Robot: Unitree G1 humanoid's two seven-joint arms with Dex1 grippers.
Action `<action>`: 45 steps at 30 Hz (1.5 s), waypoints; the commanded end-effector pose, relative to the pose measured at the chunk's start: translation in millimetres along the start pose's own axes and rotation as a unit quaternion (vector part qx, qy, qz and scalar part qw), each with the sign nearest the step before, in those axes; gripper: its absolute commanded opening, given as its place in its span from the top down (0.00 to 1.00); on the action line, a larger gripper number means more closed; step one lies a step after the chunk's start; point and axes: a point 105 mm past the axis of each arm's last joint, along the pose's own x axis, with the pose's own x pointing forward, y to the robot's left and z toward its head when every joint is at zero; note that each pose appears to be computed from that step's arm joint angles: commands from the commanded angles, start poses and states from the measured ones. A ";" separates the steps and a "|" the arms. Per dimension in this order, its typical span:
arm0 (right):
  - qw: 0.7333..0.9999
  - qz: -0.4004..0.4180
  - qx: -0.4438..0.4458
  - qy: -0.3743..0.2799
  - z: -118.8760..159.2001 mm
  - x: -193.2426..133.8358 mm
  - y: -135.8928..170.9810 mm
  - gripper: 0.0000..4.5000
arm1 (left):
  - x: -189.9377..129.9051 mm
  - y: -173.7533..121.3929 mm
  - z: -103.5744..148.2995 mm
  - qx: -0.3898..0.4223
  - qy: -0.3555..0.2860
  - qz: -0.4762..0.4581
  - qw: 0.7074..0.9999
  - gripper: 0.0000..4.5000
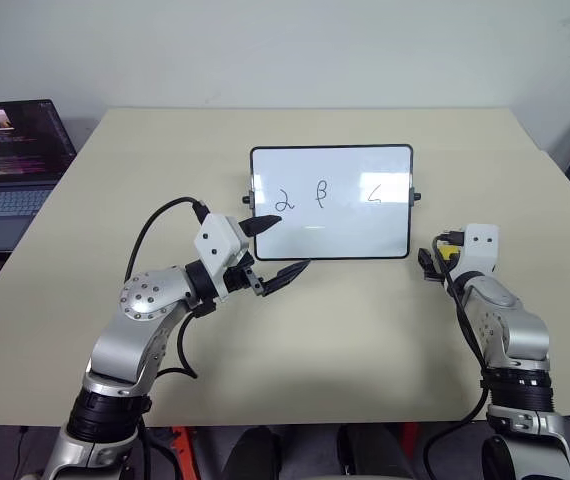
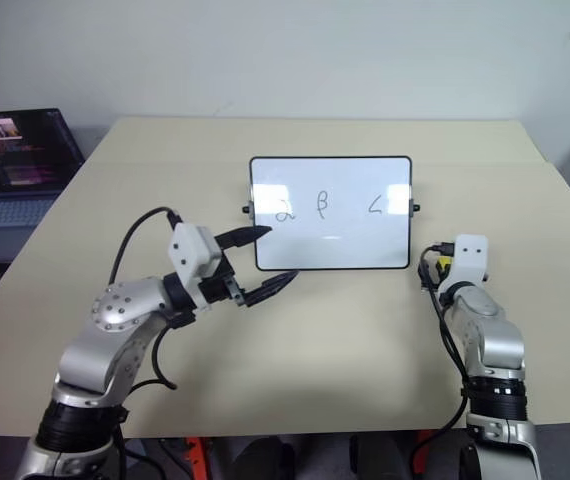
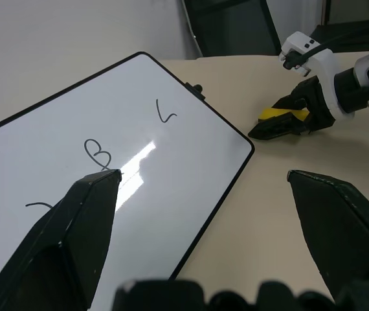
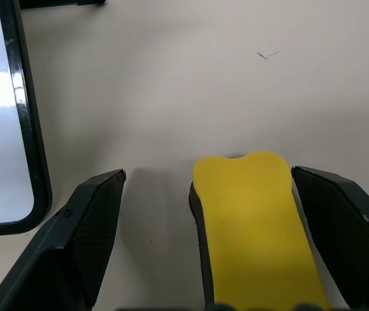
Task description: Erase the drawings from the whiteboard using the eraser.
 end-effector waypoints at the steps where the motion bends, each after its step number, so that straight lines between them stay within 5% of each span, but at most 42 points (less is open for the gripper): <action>1: 0.999 -0.013 -0.004 -0.030 16.1 -1.0 -7.0 0.00 | 2.0 2.6 12.9 0.017 -0.022 -0.005 1.000 0.00; 17: 0.998 -0.055 0.007 -0.025 12.0 -15.7 -31.1 0.00 | 2.0 0.0 12.0 0.016 -0.022 -0.011 1.000 0.00; 45: 0.998 -0.052 0.037 -0.028 20.1 -14.9 -19.3 0.00 | 1.7 -1.0 11.7 0.017 -0.020 -0.015 1.000 0.00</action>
